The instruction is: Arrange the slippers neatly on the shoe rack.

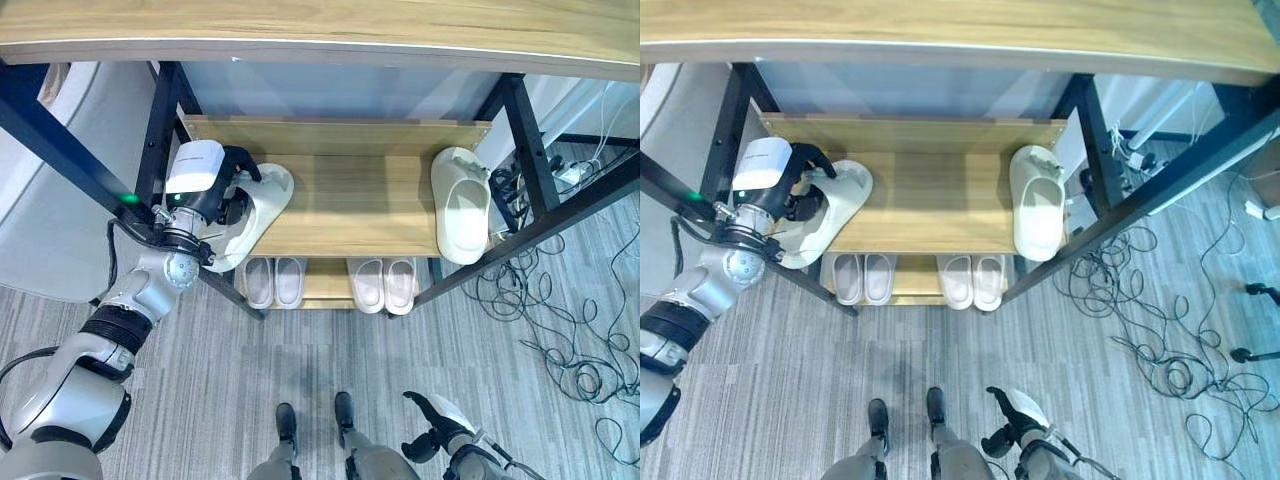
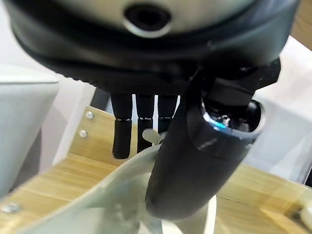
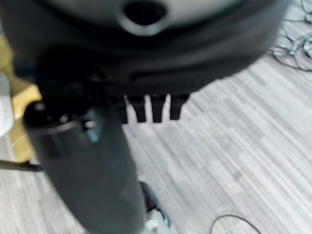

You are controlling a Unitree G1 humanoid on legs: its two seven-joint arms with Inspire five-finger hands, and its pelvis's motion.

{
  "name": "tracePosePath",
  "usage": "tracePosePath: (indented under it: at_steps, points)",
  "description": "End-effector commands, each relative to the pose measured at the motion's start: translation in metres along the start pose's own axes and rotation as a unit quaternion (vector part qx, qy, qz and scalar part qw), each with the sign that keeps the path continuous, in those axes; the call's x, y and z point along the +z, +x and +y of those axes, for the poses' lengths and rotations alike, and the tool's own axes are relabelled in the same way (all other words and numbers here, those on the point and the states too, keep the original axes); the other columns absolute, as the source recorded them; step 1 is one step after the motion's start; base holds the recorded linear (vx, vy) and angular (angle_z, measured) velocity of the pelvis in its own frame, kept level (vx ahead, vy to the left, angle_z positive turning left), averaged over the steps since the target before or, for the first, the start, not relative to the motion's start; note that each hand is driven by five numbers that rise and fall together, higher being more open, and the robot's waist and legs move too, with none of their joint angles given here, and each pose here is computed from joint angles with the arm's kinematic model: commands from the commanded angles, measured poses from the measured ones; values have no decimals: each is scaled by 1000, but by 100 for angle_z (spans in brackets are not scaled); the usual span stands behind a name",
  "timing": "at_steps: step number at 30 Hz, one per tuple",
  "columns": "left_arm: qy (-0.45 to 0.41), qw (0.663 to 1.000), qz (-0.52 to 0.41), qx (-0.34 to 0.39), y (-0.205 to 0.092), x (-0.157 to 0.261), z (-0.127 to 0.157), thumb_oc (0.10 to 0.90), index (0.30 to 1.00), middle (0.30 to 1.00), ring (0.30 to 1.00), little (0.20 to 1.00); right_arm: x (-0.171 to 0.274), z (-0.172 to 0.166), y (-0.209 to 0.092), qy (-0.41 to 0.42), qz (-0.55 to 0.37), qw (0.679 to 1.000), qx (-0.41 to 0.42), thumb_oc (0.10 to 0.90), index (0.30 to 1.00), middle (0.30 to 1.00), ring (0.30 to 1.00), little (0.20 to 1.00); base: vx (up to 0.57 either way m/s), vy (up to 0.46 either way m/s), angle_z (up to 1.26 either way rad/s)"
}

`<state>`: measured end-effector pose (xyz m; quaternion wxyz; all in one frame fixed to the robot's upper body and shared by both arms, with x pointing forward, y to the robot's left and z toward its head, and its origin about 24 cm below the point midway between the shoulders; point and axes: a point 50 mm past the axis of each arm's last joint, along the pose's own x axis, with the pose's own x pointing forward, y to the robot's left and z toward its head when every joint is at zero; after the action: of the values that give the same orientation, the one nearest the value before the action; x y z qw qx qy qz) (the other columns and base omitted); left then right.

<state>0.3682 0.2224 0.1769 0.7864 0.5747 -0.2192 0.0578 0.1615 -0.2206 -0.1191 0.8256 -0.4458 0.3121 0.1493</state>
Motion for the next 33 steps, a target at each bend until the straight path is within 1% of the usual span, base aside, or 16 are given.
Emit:
tracePosePath:
  at_steps: [1,4,10,12,13,17,18,20,23,28,33]
  points:
    - [-32,997,-12,72,19,10,30,400,300,300,300,300,-17,3,-12,19,19,1000,-13,800,900,900,900,900,0,0,0]
    - [-52,996,-20,67,17,17,22,400,300,300,300,300,-17,3,-12,20,21,999,-13,800,900,900,900,900,0,0,0]
    - [-154,984,-57,75,14,56,1,400,300,300,300,300,-17,4,-12,25,25,999,-19,800,900,900,900,900,-10,-11,1]
    - [-184,977,-73,82,14,70,-1,400,300,300,300,300,-16,2,-12,29,25,999,-25,800,900,900,900,900,-22,-17,-4]
    - [-185,977,-73,82,14,70,-1,400,300,300,300,300,-17,2,-13,29,25,999,-25,800,900,900,900,900,-16,-9,-6]
    - [-231,962,-108,96,20,100,0,400,300,300,300,300,-21,-5,-15,35,28,998,-43,800,900,900,900,900,-24,7,-17]
    - [-231,962,-108,96,20,100,0,400,300,300,300,300,-21,-5,-15,35,29,998,-43,800,900,900,900,900,0,34,-26]
    - [-242,956,-125,109,28,113,7,400,300,300,300,300,-25,-12,-17,36,31,997,-56,800,900,900,900,900,-8,50,-25]
    - [-242,954,-127,119,34,116,12,400,300,300,300,300,-28,-17,-19,32,30,997,-63,800,900,900,900,900,4,31,-34]
    - [-211,961,-123,132,44,110,25,400,300,300,300,300,-35,-25,-23,28,32,997,-69,800,900,900,900,900,20,20,-35]
    - [-188,966,-108,139,54,103,31,400,300,300,300,300,-39,-33,-24,26,34,996,-77,800,900,900,900,900,16,3,-12]
